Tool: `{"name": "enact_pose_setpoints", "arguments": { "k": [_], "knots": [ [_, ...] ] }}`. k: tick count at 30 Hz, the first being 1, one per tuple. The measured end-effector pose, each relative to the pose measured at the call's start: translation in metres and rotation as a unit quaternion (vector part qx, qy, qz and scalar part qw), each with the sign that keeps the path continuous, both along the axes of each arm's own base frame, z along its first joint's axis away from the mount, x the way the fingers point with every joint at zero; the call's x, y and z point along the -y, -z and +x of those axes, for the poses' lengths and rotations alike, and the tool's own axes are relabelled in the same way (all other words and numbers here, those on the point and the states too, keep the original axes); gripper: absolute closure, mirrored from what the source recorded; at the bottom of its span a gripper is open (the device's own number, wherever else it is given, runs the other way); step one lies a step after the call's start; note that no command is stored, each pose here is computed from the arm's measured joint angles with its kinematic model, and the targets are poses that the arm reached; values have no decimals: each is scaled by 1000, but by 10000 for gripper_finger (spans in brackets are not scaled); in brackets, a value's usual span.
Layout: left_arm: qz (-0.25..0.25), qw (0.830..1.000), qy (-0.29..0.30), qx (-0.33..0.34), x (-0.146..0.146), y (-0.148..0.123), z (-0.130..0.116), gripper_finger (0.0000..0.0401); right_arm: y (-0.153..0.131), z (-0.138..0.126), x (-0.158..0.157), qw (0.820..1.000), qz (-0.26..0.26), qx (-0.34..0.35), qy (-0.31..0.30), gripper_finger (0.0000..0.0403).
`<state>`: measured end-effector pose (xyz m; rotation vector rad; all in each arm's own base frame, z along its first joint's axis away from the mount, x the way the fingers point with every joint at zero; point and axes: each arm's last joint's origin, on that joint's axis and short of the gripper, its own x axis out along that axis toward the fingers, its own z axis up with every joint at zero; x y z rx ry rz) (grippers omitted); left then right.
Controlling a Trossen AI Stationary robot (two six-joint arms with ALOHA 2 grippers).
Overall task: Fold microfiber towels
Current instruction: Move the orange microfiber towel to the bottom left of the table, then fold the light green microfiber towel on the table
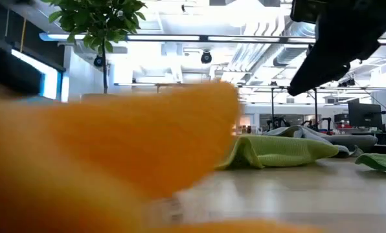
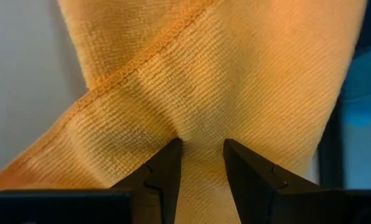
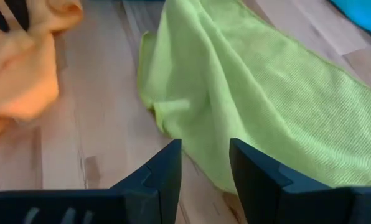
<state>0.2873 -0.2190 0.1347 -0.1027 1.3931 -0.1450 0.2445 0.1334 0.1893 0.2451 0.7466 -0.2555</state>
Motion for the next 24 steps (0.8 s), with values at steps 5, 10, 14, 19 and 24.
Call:
{"name": "enact_pose_setpoints", "arguments": {
  "k": [5, 10, 14, 19, 24],
  "knots": [
    [31, 999, 28, -12, -17, -4, 4, 288, 0, 2, 4, 1000, 2, -2, 3, 276],
    [69, 995, 45, -50, -30, -29, 7, 288, 0, 3, 5, 1000, 3, -4, -3, 276],
    [115, 988, 60, -81, -34, -62, 4, 288, 0, 3, 4, 1000, 4, -3, -3, 276],
    [189, 976, 12, -110, -48, -86, 1, 288, -1, 4, 4, 1000, -6, -1, -14, 276],
    [191, 976, -8, -103, -52, -74, 1, 288, -1, 4, 4, 1000, -6, -1, -14, 276]
  ]
}}
